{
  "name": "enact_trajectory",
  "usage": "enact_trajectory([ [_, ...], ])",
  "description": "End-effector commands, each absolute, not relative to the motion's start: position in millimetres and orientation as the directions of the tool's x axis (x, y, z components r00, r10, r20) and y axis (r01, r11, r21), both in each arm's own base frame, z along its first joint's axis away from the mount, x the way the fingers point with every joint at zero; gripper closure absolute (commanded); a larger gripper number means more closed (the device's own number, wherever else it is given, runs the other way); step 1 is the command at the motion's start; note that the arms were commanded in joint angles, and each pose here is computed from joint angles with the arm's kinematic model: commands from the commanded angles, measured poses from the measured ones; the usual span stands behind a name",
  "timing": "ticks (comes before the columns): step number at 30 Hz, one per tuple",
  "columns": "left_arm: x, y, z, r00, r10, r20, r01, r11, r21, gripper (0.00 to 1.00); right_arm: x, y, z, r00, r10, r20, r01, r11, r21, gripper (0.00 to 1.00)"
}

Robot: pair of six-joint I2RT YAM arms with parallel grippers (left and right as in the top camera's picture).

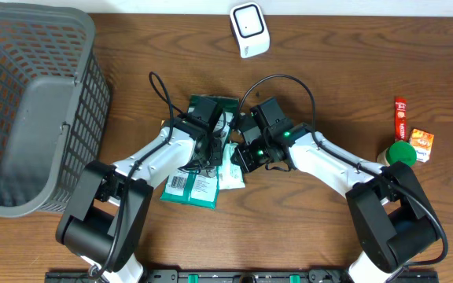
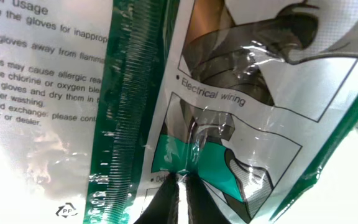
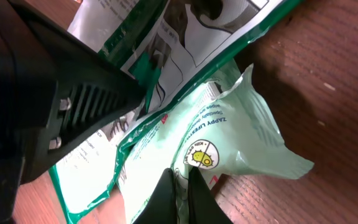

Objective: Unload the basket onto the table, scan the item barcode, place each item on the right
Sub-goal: 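Pull the pale green wipes pack right from under the gloves pack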

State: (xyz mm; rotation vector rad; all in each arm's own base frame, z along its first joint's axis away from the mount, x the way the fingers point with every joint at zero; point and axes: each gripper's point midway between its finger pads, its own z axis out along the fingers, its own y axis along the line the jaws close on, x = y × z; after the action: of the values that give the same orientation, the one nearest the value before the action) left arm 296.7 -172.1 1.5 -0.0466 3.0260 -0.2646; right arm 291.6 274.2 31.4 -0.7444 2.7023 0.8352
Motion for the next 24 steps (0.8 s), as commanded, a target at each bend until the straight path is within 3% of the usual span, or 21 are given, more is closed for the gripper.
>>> enact_trajectory([
  [1,288.8,-169.6,-12.6,-0.998,-0.034,-0.061,-0.024,0.988,-0.153,0.93,285.2,270.0,34.0,-0.857,-0.407,-0.315,-0.515,0.698,0.498,0.99],
  [7,289.6,-169.9,-0.9,-0.996,-0.028,-0.081,-0.014,0.986,-0.163,0.93,302.6,235.7,52.9,-0.874,-0.349,-0.339,-0.473,0.772,0.425,0.99],
  [11,296.5,-173.5,25.8,-0.988,-0.032,-0.151,-0.001,0.98,-0.2,0.93,303.2,218.4,64.4,-0.844,-0.39,-0.368,-0.518,0.768,0.377,0.99],
  [24,295.5,-157.6,167.5,-0.874,-0.106,-0.475,0.056,0.947,-0.315,0.86,295.2,206.6,68.7,-0.811,-0.455,-0.367,-0.573,0.742,0.347,0.99],
])
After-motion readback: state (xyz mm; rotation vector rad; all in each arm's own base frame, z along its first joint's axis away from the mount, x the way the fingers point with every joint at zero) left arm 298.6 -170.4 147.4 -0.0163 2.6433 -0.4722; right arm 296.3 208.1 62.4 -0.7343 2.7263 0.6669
